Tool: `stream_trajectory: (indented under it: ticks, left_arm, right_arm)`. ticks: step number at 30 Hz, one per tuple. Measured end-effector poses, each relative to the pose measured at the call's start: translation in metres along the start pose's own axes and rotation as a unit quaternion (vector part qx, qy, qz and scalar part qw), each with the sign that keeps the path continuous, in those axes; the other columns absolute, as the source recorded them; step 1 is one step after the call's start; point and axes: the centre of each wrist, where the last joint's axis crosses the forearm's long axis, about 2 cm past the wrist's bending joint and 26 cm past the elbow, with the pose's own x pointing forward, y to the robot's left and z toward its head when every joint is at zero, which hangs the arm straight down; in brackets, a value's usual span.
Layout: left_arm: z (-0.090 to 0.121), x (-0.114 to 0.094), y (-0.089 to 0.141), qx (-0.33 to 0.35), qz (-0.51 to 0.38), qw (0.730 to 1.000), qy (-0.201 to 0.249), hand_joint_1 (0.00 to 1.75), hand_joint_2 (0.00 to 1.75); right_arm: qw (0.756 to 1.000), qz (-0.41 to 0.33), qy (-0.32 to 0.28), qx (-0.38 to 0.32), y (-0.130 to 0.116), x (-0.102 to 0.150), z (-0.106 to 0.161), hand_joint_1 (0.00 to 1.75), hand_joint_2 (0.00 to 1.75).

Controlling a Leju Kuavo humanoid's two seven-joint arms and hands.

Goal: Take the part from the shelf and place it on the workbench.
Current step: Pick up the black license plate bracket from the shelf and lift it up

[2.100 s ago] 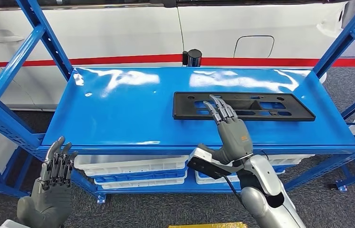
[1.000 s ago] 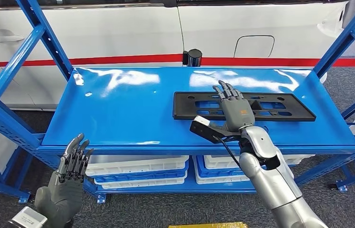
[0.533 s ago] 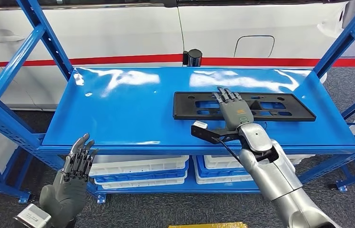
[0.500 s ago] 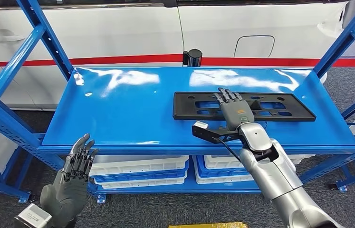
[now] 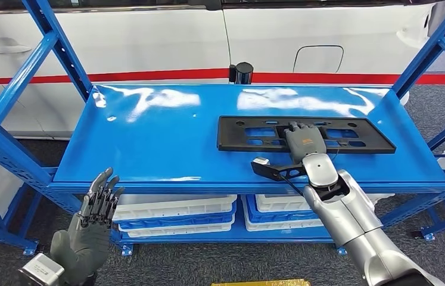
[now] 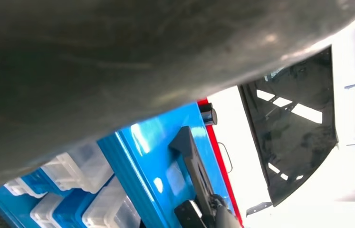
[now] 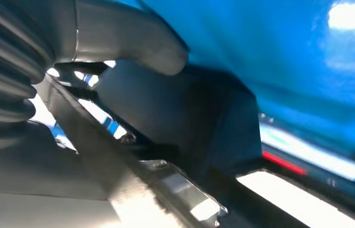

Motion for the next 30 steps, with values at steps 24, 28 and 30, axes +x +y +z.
stream_trajectory:
  ticks: [24,28,30]
  left_arm:
    - [0.01,-0.001,-0.001,0.009,-0.007,1.0,0.012,0.0,1.75]
    - [0.015,-0.001,-0.003,0.021,-0.009,1.0,0.018,0.0,1.75]
    - [0.017,-0.001,-0.004,0.026,-0.008,0.999,0.02,0.0,1.31]
  right_arm:
    - [0.977,-0.141,-0.007,-0.158,-0.018,0.009,0.043,1.75,1.75]
    - [0.941,-0.177,-0.024,-0.288,-0.059,0.012,0.07,1.75,1.75]
    - [0.923,-0.19,-0.031,-0.333,-0.077,0.011,0.081,1.75,1.75]
